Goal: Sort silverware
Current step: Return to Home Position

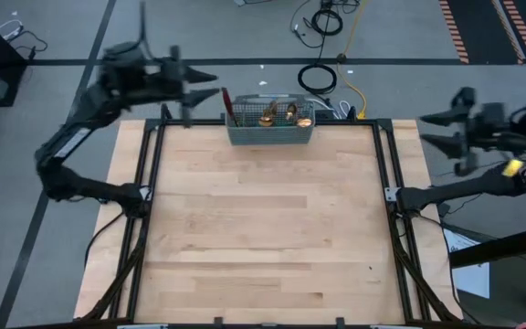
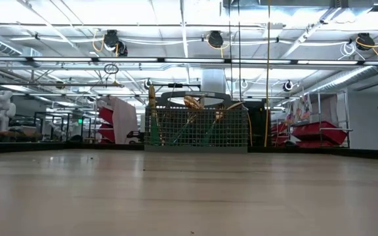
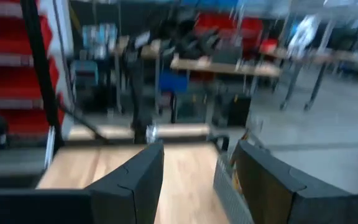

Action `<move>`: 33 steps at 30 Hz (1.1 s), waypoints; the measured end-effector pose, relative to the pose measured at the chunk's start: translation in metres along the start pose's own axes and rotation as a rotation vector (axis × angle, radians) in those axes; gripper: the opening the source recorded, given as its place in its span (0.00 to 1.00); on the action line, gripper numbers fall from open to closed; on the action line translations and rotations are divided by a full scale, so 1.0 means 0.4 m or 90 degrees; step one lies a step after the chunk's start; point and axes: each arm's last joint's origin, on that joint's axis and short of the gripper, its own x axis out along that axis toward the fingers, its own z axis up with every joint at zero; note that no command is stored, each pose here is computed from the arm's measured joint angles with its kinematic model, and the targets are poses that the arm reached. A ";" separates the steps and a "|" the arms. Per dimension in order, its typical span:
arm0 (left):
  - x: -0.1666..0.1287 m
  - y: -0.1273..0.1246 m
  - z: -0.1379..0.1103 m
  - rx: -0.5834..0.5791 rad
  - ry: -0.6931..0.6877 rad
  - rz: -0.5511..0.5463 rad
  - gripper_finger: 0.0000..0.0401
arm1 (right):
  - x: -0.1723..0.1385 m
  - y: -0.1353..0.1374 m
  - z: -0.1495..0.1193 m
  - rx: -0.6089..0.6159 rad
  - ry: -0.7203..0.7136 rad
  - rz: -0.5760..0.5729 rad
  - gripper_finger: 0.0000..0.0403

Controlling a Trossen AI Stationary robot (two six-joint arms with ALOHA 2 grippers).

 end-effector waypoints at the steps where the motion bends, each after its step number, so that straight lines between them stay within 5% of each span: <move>1: -0.027 -0.004 0.003 -0.014 0.005 -0.003 0.37 | -0.024 -0.005 -0.016 0.005 -0.024 -0.006 0.47; 13: -0.181 -0.107 -0.097 -0.091 -0.041 -0.169 0.37 | -0.135 -0.021 -0.321 0.137 -0.295 -0.009 0.47; 21: -0.175 -0.157 -0.252 -0.216 -0.129 -0.152 0.37 | -0.036 0.001 -0.351 0.137 -0.187 -0.005 0.47; 33: -0.204 -0.267 -0.477 -0.332 -0.259 -0.176 0.37 | 0.083 0.039 -0.457 0.149 -0.237 0.083 0.47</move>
